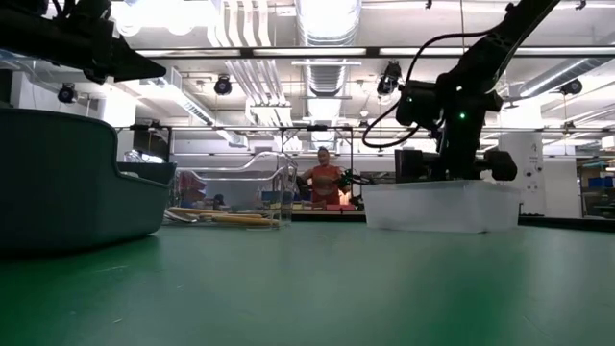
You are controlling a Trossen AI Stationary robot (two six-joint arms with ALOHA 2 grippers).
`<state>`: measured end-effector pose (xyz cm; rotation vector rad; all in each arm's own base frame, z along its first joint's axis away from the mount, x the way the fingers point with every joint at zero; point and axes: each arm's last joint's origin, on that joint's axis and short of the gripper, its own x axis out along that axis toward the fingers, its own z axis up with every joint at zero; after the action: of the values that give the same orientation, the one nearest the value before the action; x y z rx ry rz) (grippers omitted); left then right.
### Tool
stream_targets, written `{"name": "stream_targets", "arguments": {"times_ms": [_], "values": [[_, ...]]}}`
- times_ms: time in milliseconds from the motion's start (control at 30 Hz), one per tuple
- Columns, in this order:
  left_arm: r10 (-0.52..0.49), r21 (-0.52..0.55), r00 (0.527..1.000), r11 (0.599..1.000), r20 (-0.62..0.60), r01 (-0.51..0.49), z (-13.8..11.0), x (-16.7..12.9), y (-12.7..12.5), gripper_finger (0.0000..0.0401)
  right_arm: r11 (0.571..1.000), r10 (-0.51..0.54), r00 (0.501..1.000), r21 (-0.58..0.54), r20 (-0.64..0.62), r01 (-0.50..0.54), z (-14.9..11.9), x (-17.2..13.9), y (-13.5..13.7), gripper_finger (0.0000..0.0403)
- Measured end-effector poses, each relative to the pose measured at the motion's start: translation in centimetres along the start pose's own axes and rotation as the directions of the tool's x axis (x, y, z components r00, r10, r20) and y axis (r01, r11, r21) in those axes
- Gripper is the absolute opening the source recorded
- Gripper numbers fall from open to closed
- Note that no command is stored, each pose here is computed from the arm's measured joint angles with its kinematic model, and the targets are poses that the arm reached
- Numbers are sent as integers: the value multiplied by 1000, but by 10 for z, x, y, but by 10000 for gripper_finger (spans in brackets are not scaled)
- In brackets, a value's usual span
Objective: Sort silverware by color (type)
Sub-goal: Adjust the blue spoons in the white bin, then return to Home Position
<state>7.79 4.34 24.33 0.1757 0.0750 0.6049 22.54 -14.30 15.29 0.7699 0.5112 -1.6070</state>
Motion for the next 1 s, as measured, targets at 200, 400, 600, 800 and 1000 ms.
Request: {"name": "stream_targets", "arguments": {"times_ms": [200, 400, 600, 800, 1000], "values": [[0, -47, 1000, 999, 1, 0, 0, 0, 0, 77, 999, 26, 1000, -43, 6, -26, 1, -6, 1, 101], [-95, -145, 995, 985, 19, 97, 1, 0, -3, 77, 967, 163, 986, -207, 43, -151, 0, -30, 11, 118], [-216, -200, 975, 955, 45, 221, 2, -1, -6, 77, 766, 428, 902, -553, 58, -329, -11, -67, 32, 111], [-253, -202, 967, 945, 42, 256, 1, -1, -7, 77, 382, 714, 691, -766, -110, -517, -22, -100, 49, 95], [-306, -159, 949, 936, 73, 314, 2, -11, -7, 77, 140, 816, 537, -828, -214, -543, -17, -118, 42, 78]]}}
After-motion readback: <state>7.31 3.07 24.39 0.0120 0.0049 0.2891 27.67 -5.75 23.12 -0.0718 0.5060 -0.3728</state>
